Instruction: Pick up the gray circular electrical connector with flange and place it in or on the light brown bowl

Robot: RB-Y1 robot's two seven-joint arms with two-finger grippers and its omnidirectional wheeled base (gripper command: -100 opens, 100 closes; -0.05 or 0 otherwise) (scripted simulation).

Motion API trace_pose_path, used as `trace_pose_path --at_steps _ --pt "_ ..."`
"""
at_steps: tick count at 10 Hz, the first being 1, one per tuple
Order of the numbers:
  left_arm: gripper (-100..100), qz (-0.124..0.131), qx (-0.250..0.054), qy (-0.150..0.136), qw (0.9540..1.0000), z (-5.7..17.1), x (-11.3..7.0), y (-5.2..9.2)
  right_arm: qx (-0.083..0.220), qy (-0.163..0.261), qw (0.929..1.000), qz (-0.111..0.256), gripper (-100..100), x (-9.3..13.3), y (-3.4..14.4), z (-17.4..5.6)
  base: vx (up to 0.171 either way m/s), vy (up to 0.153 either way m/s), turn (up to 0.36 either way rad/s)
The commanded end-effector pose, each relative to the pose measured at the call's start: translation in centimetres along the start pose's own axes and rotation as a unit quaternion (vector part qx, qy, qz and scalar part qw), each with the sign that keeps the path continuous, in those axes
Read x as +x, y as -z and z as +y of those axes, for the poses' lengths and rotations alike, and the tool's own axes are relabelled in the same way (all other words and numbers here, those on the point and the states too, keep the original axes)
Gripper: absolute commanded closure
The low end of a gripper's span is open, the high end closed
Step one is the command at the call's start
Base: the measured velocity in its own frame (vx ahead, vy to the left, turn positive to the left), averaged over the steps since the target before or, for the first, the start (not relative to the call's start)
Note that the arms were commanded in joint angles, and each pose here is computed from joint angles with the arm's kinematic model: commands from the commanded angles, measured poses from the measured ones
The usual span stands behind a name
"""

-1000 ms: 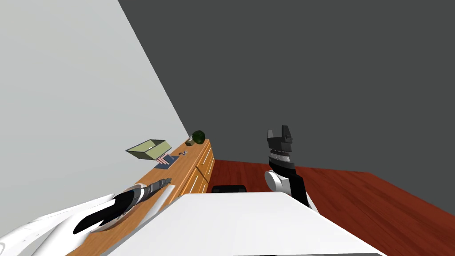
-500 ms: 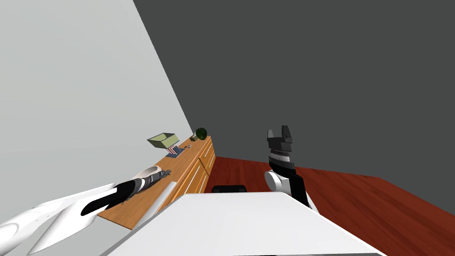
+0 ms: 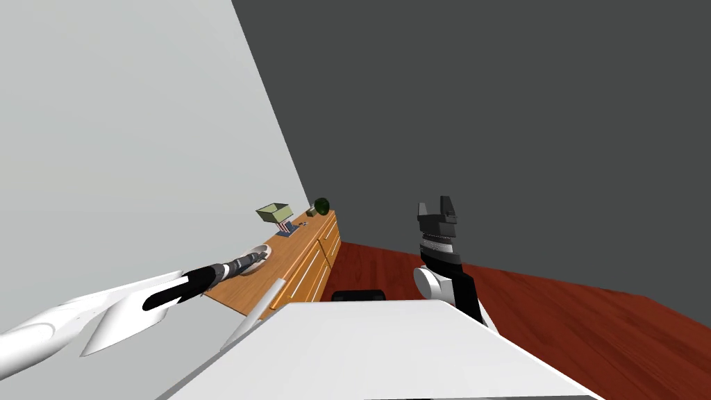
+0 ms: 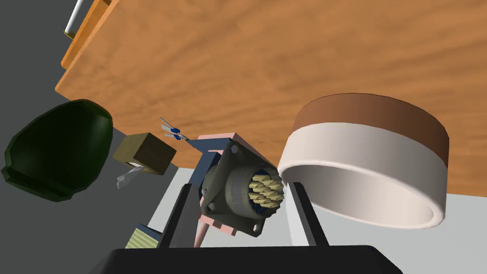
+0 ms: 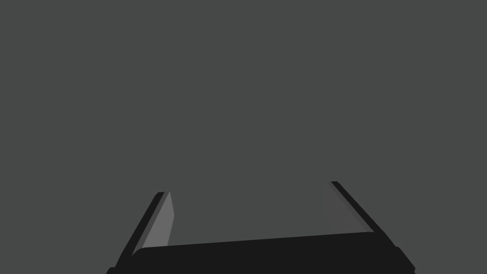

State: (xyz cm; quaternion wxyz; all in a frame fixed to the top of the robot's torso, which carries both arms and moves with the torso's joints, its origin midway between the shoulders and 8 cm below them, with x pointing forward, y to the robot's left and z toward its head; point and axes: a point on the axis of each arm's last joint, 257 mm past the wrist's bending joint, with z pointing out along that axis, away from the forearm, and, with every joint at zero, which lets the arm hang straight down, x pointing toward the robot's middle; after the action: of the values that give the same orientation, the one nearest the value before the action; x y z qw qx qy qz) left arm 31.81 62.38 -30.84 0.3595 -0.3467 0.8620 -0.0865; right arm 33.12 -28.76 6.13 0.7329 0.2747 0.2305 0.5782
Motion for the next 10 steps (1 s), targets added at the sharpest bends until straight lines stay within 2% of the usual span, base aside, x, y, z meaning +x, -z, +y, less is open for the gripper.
trace_pose_path --at_steps 1,2,3,6,7,8,10 --pt "100 -0.012 0.0 0.008 0.9999 -0.3 -0.8 0.1 0.0 0.0 1.0 0.0 0 0.0 0.0 0.0 0.027 0.11 0.041" --pt "100 -0.018 0.001 0.012 0.9998 -0.4 -1.2 0.0 0.0 0.0 1.0 0.0 0 0.0 0.0 0.0 0.037 0.085 0.018" --pt "100 -0.036 0.002 0.027 0.999 -0.6 -2.3 -0.2 0.0 0.0 1.0 0.0 0 0.0 0.0 0.0 0.044 0.127 0.121" --pt "100 -0.071 0.001 0.057 0.9959 -0.8 -4.3 -0.7 0.0 0.0 1.0 0.0 0 0.0 0.0 0.0 0.089 0.156 0.079" --pt "100 -0.063 0.002 0.048 0.9969 -1.1 -3.8 -0.5 0.0 0.0 1.0 0.0 0 0.0 0.0 0.0 0.027 0.062 0.009" --pt "-100 -0.066 0.001 0.05 0.9966 -1.1 -4.1 -0.5 0.0 0.0 1.0 0.0 0 0.0 0.0 0.0 0.007 0.014 -0.003" --pt "-100 -0.066 0.001 0.05 0.9966 -1.1 -4.1 -0.5 0.0 0.0 1.0 0.0 0 0.0 0.0 0.0 0.002 0.003 0.0"
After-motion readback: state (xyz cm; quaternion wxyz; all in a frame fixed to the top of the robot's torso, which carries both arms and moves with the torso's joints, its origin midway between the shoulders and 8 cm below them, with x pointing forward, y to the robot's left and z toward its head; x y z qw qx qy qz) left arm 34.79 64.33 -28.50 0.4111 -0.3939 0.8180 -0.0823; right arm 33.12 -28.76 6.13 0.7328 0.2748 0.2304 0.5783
